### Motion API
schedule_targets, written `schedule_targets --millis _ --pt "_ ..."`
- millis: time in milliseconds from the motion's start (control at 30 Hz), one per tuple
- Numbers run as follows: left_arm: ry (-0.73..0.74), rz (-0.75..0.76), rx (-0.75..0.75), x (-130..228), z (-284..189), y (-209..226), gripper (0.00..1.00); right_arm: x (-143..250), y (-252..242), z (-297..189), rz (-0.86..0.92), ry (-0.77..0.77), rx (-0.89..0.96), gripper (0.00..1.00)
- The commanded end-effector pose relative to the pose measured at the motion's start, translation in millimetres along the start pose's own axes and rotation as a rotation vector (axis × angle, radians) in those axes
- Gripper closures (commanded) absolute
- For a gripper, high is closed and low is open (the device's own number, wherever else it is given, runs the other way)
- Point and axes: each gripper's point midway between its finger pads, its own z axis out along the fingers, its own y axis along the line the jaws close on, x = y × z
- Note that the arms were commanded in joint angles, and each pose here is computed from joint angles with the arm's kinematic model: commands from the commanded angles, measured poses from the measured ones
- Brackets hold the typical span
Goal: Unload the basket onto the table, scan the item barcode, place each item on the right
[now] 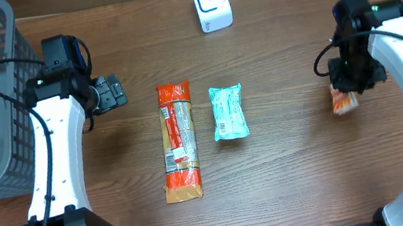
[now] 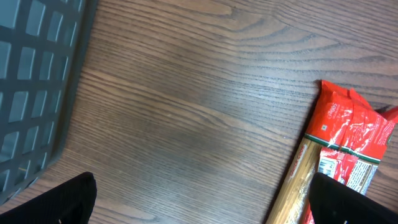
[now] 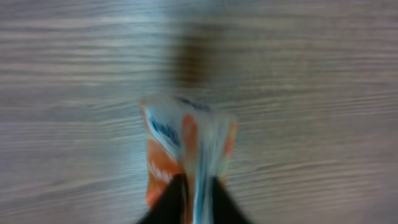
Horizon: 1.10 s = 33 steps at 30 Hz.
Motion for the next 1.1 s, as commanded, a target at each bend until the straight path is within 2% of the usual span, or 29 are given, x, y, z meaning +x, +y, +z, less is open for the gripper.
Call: schedule_targets --millis 0,133,400,733,1067 --pt "0.006 0.007 -0.008 2 2 2 0.0 4 -3 11 0.033 0.009 -0.012 0.13" --pt "0.006 0.007 -0.008 2 2 2 0.0 0 0 13 0.035 -0.006 -0.028 0.0" --pt "0.006 0.006 -0.008 2 2 2 0.0 -27 36 6 0.028 -0.107 -0.238 0.0" --pt "0.006 0.007 -0.008 2 2 2 0.0 -66 39 -2 0.021 -0.272 -0.254 0.0" --pt "0.006 0.007 -0.008 2 2 2 0.0 -71 39 -4 0.02 -0.295 -0.256 0.0"
